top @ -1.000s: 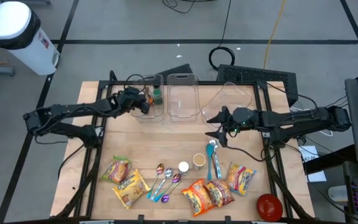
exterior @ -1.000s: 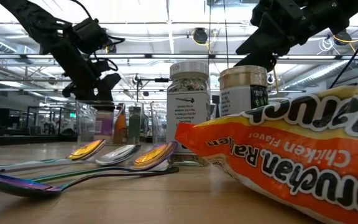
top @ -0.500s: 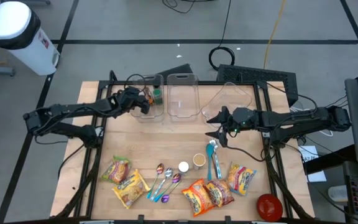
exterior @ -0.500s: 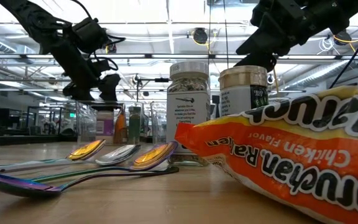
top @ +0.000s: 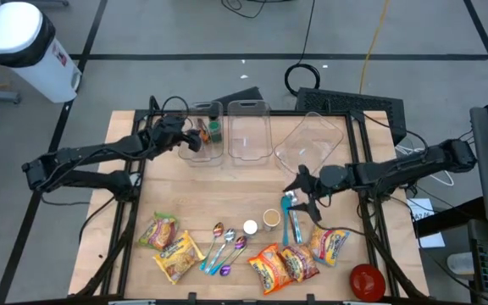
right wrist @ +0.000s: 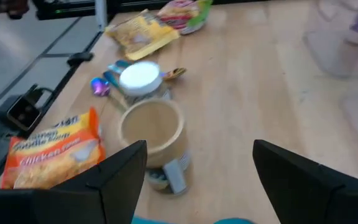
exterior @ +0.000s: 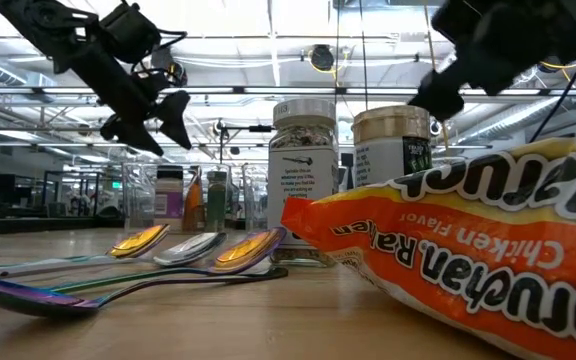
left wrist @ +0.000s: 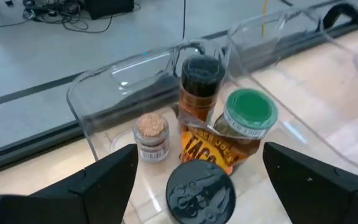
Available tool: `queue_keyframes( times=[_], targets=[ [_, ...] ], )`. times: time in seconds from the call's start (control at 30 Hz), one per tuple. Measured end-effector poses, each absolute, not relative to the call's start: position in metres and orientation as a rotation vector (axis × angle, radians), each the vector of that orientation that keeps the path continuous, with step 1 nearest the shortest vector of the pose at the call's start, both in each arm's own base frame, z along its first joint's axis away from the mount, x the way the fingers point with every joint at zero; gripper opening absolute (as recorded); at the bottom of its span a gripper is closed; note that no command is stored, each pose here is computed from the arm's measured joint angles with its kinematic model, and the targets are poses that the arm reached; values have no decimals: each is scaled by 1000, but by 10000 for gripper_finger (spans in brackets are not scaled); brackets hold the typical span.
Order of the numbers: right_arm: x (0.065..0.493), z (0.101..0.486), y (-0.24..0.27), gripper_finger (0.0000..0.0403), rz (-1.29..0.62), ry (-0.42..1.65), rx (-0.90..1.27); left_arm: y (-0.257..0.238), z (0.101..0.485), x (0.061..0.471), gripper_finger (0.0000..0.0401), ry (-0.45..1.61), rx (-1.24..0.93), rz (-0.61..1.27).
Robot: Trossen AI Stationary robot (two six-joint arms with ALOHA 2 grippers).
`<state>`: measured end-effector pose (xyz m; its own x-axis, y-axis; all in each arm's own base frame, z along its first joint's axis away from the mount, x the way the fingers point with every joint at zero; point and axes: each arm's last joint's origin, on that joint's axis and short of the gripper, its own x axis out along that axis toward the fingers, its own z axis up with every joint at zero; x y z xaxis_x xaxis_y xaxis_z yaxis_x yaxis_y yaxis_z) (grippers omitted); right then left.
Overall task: Pick & Place Food Item
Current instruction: Put the gold seasoning bottle into the left transparent bin
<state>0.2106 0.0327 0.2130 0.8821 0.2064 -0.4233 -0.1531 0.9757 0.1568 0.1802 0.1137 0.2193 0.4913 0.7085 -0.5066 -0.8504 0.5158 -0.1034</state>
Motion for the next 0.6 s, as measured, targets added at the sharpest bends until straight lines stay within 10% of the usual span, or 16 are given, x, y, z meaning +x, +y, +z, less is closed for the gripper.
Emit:
queue_keyframes(
  times=[0.6],
  targets=[
    [208, 159, 63, 299, 295, 375, 41, 113, 226, 186, 350, 325, -446, 892]
  ],
)
